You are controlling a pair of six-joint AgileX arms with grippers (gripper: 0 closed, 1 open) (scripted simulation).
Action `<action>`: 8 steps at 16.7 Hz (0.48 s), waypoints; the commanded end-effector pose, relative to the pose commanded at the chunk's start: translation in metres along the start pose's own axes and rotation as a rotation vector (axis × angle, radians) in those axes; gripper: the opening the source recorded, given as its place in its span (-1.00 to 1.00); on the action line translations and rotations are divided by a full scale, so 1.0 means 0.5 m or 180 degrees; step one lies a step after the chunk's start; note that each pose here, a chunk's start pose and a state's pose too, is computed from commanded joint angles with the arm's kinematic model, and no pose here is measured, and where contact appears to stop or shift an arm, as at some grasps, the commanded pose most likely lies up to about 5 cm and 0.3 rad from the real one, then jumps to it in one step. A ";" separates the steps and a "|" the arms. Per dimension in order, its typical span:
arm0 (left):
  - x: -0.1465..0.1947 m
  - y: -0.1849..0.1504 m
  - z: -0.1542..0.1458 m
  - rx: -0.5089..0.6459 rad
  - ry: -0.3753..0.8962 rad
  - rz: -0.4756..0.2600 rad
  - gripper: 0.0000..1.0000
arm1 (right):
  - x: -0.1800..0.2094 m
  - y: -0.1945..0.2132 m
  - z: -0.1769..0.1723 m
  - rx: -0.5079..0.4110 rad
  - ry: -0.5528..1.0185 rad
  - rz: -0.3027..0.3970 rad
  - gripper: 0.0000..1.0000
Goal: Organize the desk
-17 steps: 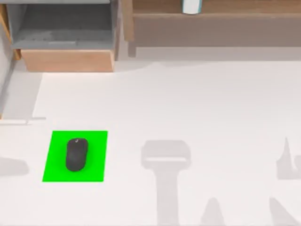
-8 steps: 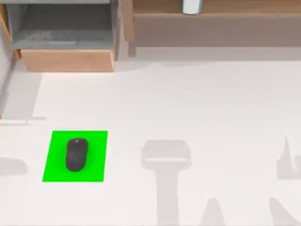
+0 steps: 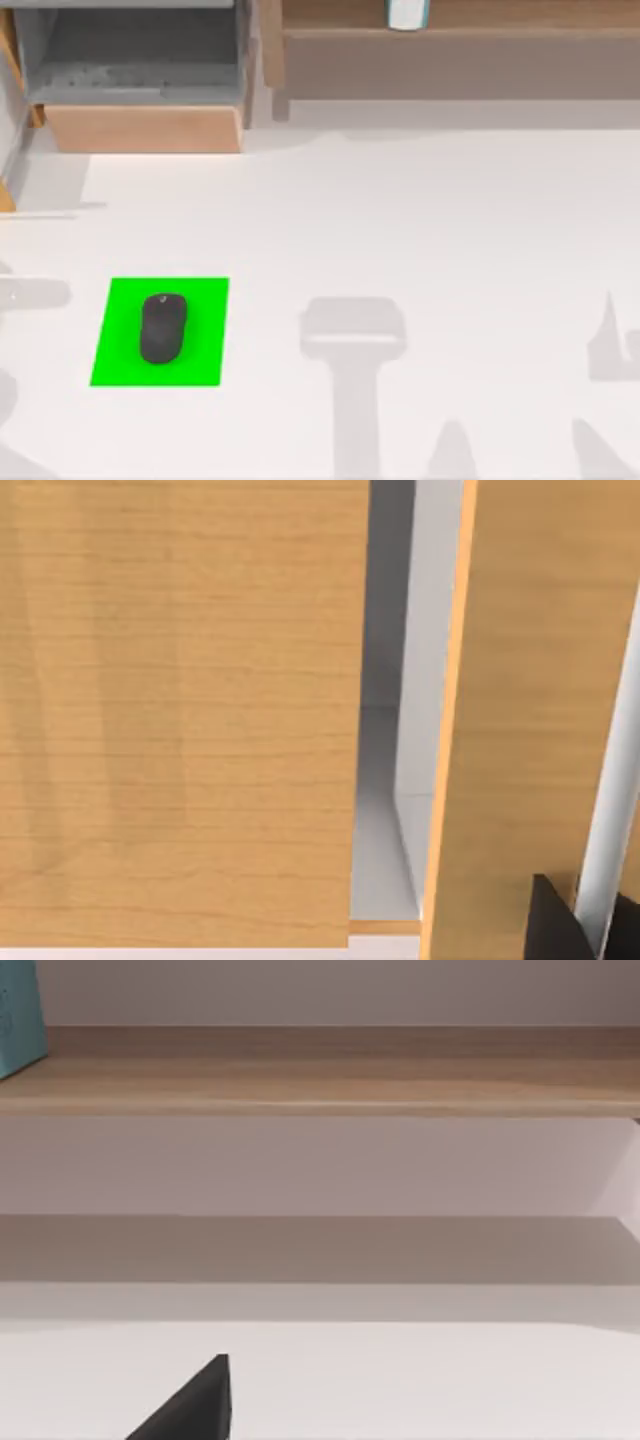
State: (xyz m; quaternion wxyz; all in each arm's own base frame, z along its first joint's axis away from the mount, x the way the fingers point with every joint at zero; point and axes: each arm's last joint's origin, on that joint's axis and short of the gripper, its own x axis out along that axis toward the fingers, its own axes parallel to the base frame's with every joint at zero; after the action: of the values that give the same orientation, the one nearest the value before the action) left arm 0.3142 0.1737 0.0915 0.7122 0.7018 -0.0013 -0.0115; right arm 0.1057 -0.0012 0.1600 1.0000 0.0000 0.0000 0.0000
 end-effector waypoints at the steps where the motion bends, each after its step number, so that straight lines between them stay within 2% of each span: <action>1: 0.005 0.000 0.001 -0.0003 0.0001 -0.0005 -1.00 | 0.000 0.000 0.000 0.0000 0.0000 0.0000 1.00; 5: 0.002 -0.005 -0.003 -0.0028 0.0025 -0.0035 -1.00 | 0.000 0.000 0.000 0.0000 0.0000 0.0000 1.00; 8: 0.039 -0.012 -0.005 -0.0052 0.0035 -0.0073 -1.00 | 0.000 0.000 0.000 0.0000 0.0000 0.0000 1.00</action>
State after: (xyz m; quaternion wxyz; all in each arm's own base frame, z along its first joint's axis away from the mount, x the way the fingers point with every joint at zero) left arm 0.3334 0.1756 0.0855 0.7177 0.6961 0.0108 -0.0157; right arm 0.1057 -0.0012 0.1600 1.0000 0.0000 0.0000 0.0000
